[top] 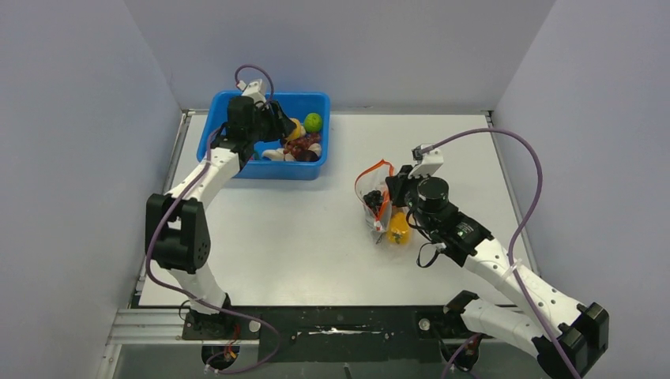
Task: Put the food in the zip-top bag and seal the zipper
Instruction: Place the fake fruit in the zipper food storage bag.
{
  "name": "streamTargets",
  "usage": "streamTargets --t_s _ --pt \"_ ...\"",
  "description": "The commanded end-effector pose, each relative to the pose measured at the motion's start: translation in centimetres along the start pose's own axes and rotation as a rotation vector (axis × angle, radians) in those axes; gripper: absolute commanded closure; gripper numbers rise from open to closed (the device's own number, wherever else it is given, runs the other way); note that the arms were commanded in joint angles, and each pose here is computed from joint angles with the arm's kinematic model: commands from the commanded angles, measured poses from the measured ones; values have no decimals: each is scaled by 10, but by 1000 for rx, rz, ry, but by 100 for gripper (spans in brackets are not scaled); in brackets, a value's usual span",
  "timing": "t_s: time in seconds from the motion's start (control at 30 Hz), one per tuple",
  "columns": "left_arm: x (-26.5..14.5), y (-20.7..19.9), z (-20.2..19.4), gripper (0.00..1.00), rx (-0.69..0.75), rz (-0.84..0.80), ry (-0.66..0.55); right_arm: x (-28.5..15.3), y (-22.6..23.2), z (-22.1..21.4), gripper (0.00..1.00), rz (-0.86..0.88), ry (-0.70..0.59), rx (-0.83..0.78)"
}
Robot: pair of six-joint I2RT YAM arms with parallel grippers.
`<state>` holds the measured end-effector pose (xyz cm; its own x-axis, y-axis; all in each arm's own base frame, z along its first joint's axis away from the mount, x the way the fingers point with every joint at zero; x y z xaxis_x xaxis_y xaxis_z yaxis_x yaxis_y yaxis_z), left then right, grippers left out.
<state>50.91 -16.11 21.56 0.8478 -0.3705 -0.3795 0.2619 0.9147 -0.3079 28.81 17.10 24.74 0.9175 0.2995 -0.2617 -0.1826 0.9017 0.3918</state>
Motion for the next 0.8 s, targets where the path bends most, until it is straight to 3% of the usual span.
streamTargets --t_s 0.0,0.43,0.77 --pt "-48 -52 35 78 -62 -208 -118 0 11 17 100 69 -87 48" --pt "-109 -122 -9 80 -135 -438 -61 1 12 -6 100 107 -42 98" --pt "-129 -184 -33 82 -204 -612 -33 -1 12 -5 100 108 -48 113"
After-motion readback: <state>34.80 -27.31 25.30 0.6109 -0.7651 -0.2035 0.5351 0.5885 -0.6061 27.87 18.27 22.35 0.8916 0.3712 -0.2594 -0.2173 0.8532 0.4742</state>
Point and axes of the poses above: each gripper's point midway between its finger pads, its own x axis out along the fingers, its own y axis along the line the jaws close on, z = x × y, the point moved 1 cm from there along -x, back along the fingers, and after that the axes turned 9 degrees about x, right-handed, at the moved point
